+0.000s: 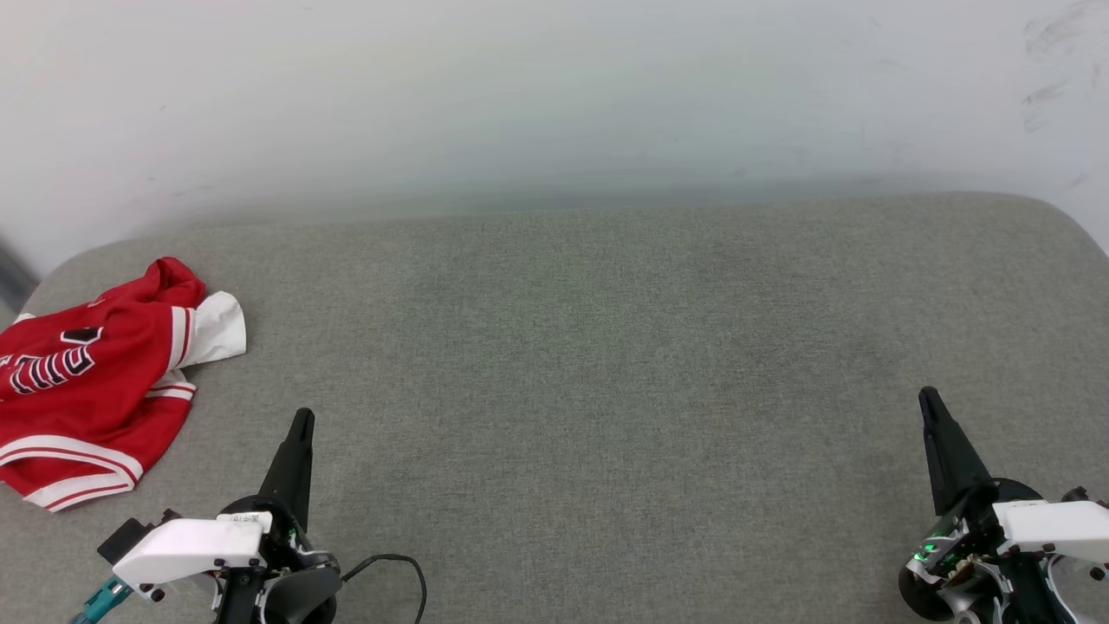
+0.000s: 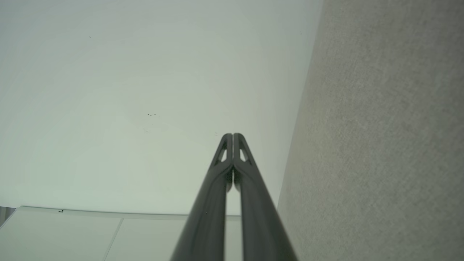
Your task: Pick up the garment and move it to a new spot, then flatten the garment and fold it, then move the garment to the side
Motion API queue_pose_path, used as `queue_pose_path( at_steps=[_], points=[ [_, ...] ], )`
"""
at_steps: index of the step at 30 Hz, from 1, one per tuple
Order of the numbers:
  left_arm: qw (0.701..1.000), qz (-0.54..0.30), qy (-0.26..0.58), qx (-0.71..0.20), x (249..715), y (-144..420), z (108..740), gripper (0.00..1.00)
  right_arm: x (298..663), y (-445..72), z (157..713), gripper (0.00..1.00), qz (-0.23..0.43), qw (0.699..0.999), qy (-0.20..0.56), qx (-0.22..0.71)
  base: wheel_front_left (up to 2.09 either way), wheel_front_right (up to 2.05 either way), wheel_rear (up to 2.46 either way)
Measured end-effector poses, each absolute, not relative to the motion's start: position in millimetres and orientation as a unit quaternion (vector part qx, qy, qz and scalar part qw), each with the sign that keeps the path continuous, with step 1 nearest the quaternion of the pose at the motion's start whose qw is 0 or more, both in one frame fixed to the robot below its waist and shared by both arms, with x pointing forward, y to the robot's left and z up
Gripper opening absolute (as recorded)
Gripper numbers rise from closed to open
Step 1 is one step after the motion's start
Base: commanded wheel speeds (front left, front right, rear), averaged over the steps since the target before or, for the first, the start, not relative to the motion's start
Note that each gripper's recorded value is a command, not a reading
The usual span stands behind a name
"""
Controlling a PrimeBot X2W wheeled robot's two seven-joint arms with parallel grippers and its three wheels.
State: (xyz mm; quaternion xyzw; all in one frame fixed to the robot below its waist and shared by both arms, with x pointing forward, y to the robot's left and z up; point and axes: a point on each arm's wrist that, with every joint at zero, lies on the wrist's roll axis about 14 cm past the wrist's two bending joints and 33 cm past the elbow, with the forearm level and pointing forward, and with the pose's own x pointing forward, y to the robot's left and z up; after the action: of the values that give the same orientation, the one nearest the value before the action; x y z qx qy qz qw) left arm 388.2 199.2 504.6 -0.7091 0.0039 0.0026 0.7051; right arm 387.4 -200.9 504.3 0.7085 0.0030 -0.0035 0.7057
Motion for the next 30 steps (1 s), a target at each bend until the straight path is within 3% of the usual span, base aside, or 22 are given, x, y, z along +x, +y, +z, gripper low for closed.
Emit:
queue_pose_path(
  at_steps=[30],
  points=[
    [0.705,0.003,0.004,-0.709,388.2,199.2,504.6,0.0,387.4,-200.8,504.3,0.0,-0.003,0.706,0.003,0.709,0.0,0.0,0.0]
  ],
)
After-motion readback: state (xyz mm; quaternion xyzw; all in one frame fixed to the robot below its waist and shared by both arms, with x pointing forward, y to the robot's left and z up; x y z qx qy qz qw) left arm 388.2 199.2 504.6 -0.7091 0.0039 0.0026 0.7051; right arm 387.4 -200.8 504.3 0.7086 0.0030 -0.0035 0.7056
